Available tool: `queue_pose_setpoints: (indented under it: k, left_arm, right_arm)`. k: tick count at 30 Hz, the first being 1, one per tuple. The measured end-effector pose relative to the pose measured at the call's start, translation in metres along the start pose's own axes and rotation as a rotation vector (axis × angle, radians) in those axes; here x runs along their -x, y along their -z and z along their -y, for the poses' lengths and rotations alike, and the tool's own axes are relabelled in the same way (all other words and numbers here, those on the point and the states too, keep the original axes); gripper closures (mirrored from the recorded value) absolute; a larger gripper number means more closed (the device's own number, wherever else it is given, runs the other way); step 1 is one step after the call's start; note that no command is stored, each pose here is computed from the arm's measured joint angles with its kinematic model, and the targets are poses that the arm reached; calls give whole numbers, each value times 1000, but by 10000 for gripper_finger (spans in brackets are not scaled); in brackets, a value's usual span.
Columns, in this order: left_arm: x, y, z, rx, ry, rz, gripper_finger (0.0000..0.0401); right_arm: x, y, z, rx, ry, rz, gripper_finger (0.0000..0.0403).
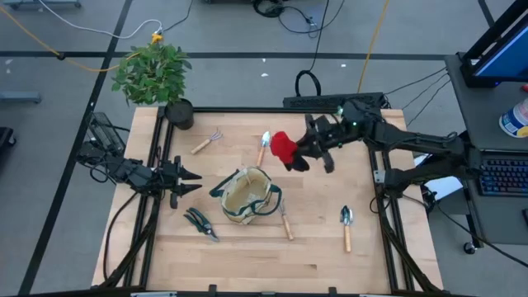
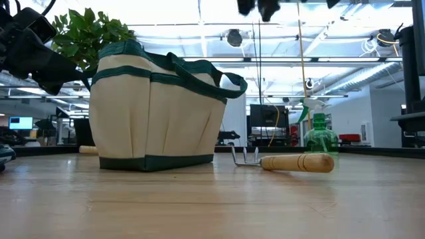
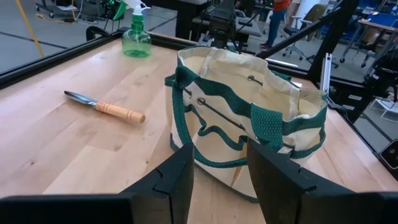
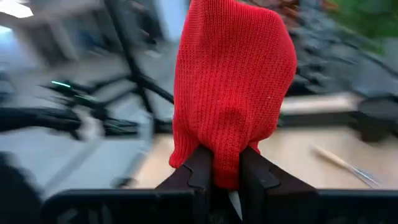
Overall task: Pick & Place Garden tools in Gardening bag
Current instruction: Put the red glove into the brown bag
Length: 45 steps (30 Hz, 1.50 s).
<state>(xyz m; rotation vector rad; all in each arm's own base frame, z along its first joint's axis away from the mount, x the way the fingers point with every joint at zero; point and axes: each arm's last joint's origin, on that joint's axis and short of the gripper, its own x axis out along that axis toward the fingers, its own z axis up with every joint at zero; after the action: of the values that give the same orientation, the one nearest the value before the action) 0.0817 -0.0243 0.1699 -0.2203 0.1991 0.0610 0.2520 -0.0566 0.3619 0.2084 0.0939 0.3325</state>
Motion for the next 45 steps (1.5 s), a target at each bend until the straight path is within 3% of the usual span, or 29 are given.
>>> queue_pose_setpoints:
  k: [14,20,25,29,38,45]
  left_arm:
    - [0,0,0,0,1,1,247]
    - [0,0,0,0,1,1,247]
    - [0,0,0,-1,1,1,247]
    - [0,0,0,-1,1,0,247]
    - [0,0,0,-1,1,1,247]
    - [0,0,0,-1,1,1,247]
  right_arm:
    - [-19,-22,-21,10,-604,146,374]
    - [-33,-18,-30,-11,-727,141,374]
    - [-43,-11,-26,-64,-718,119,368]
    - [-51,-5,-19,-94,-618,150,370]
    - [-64,12,-5,110,-296,166,371]
    - [-70,16,-11,355,-183,194,371]
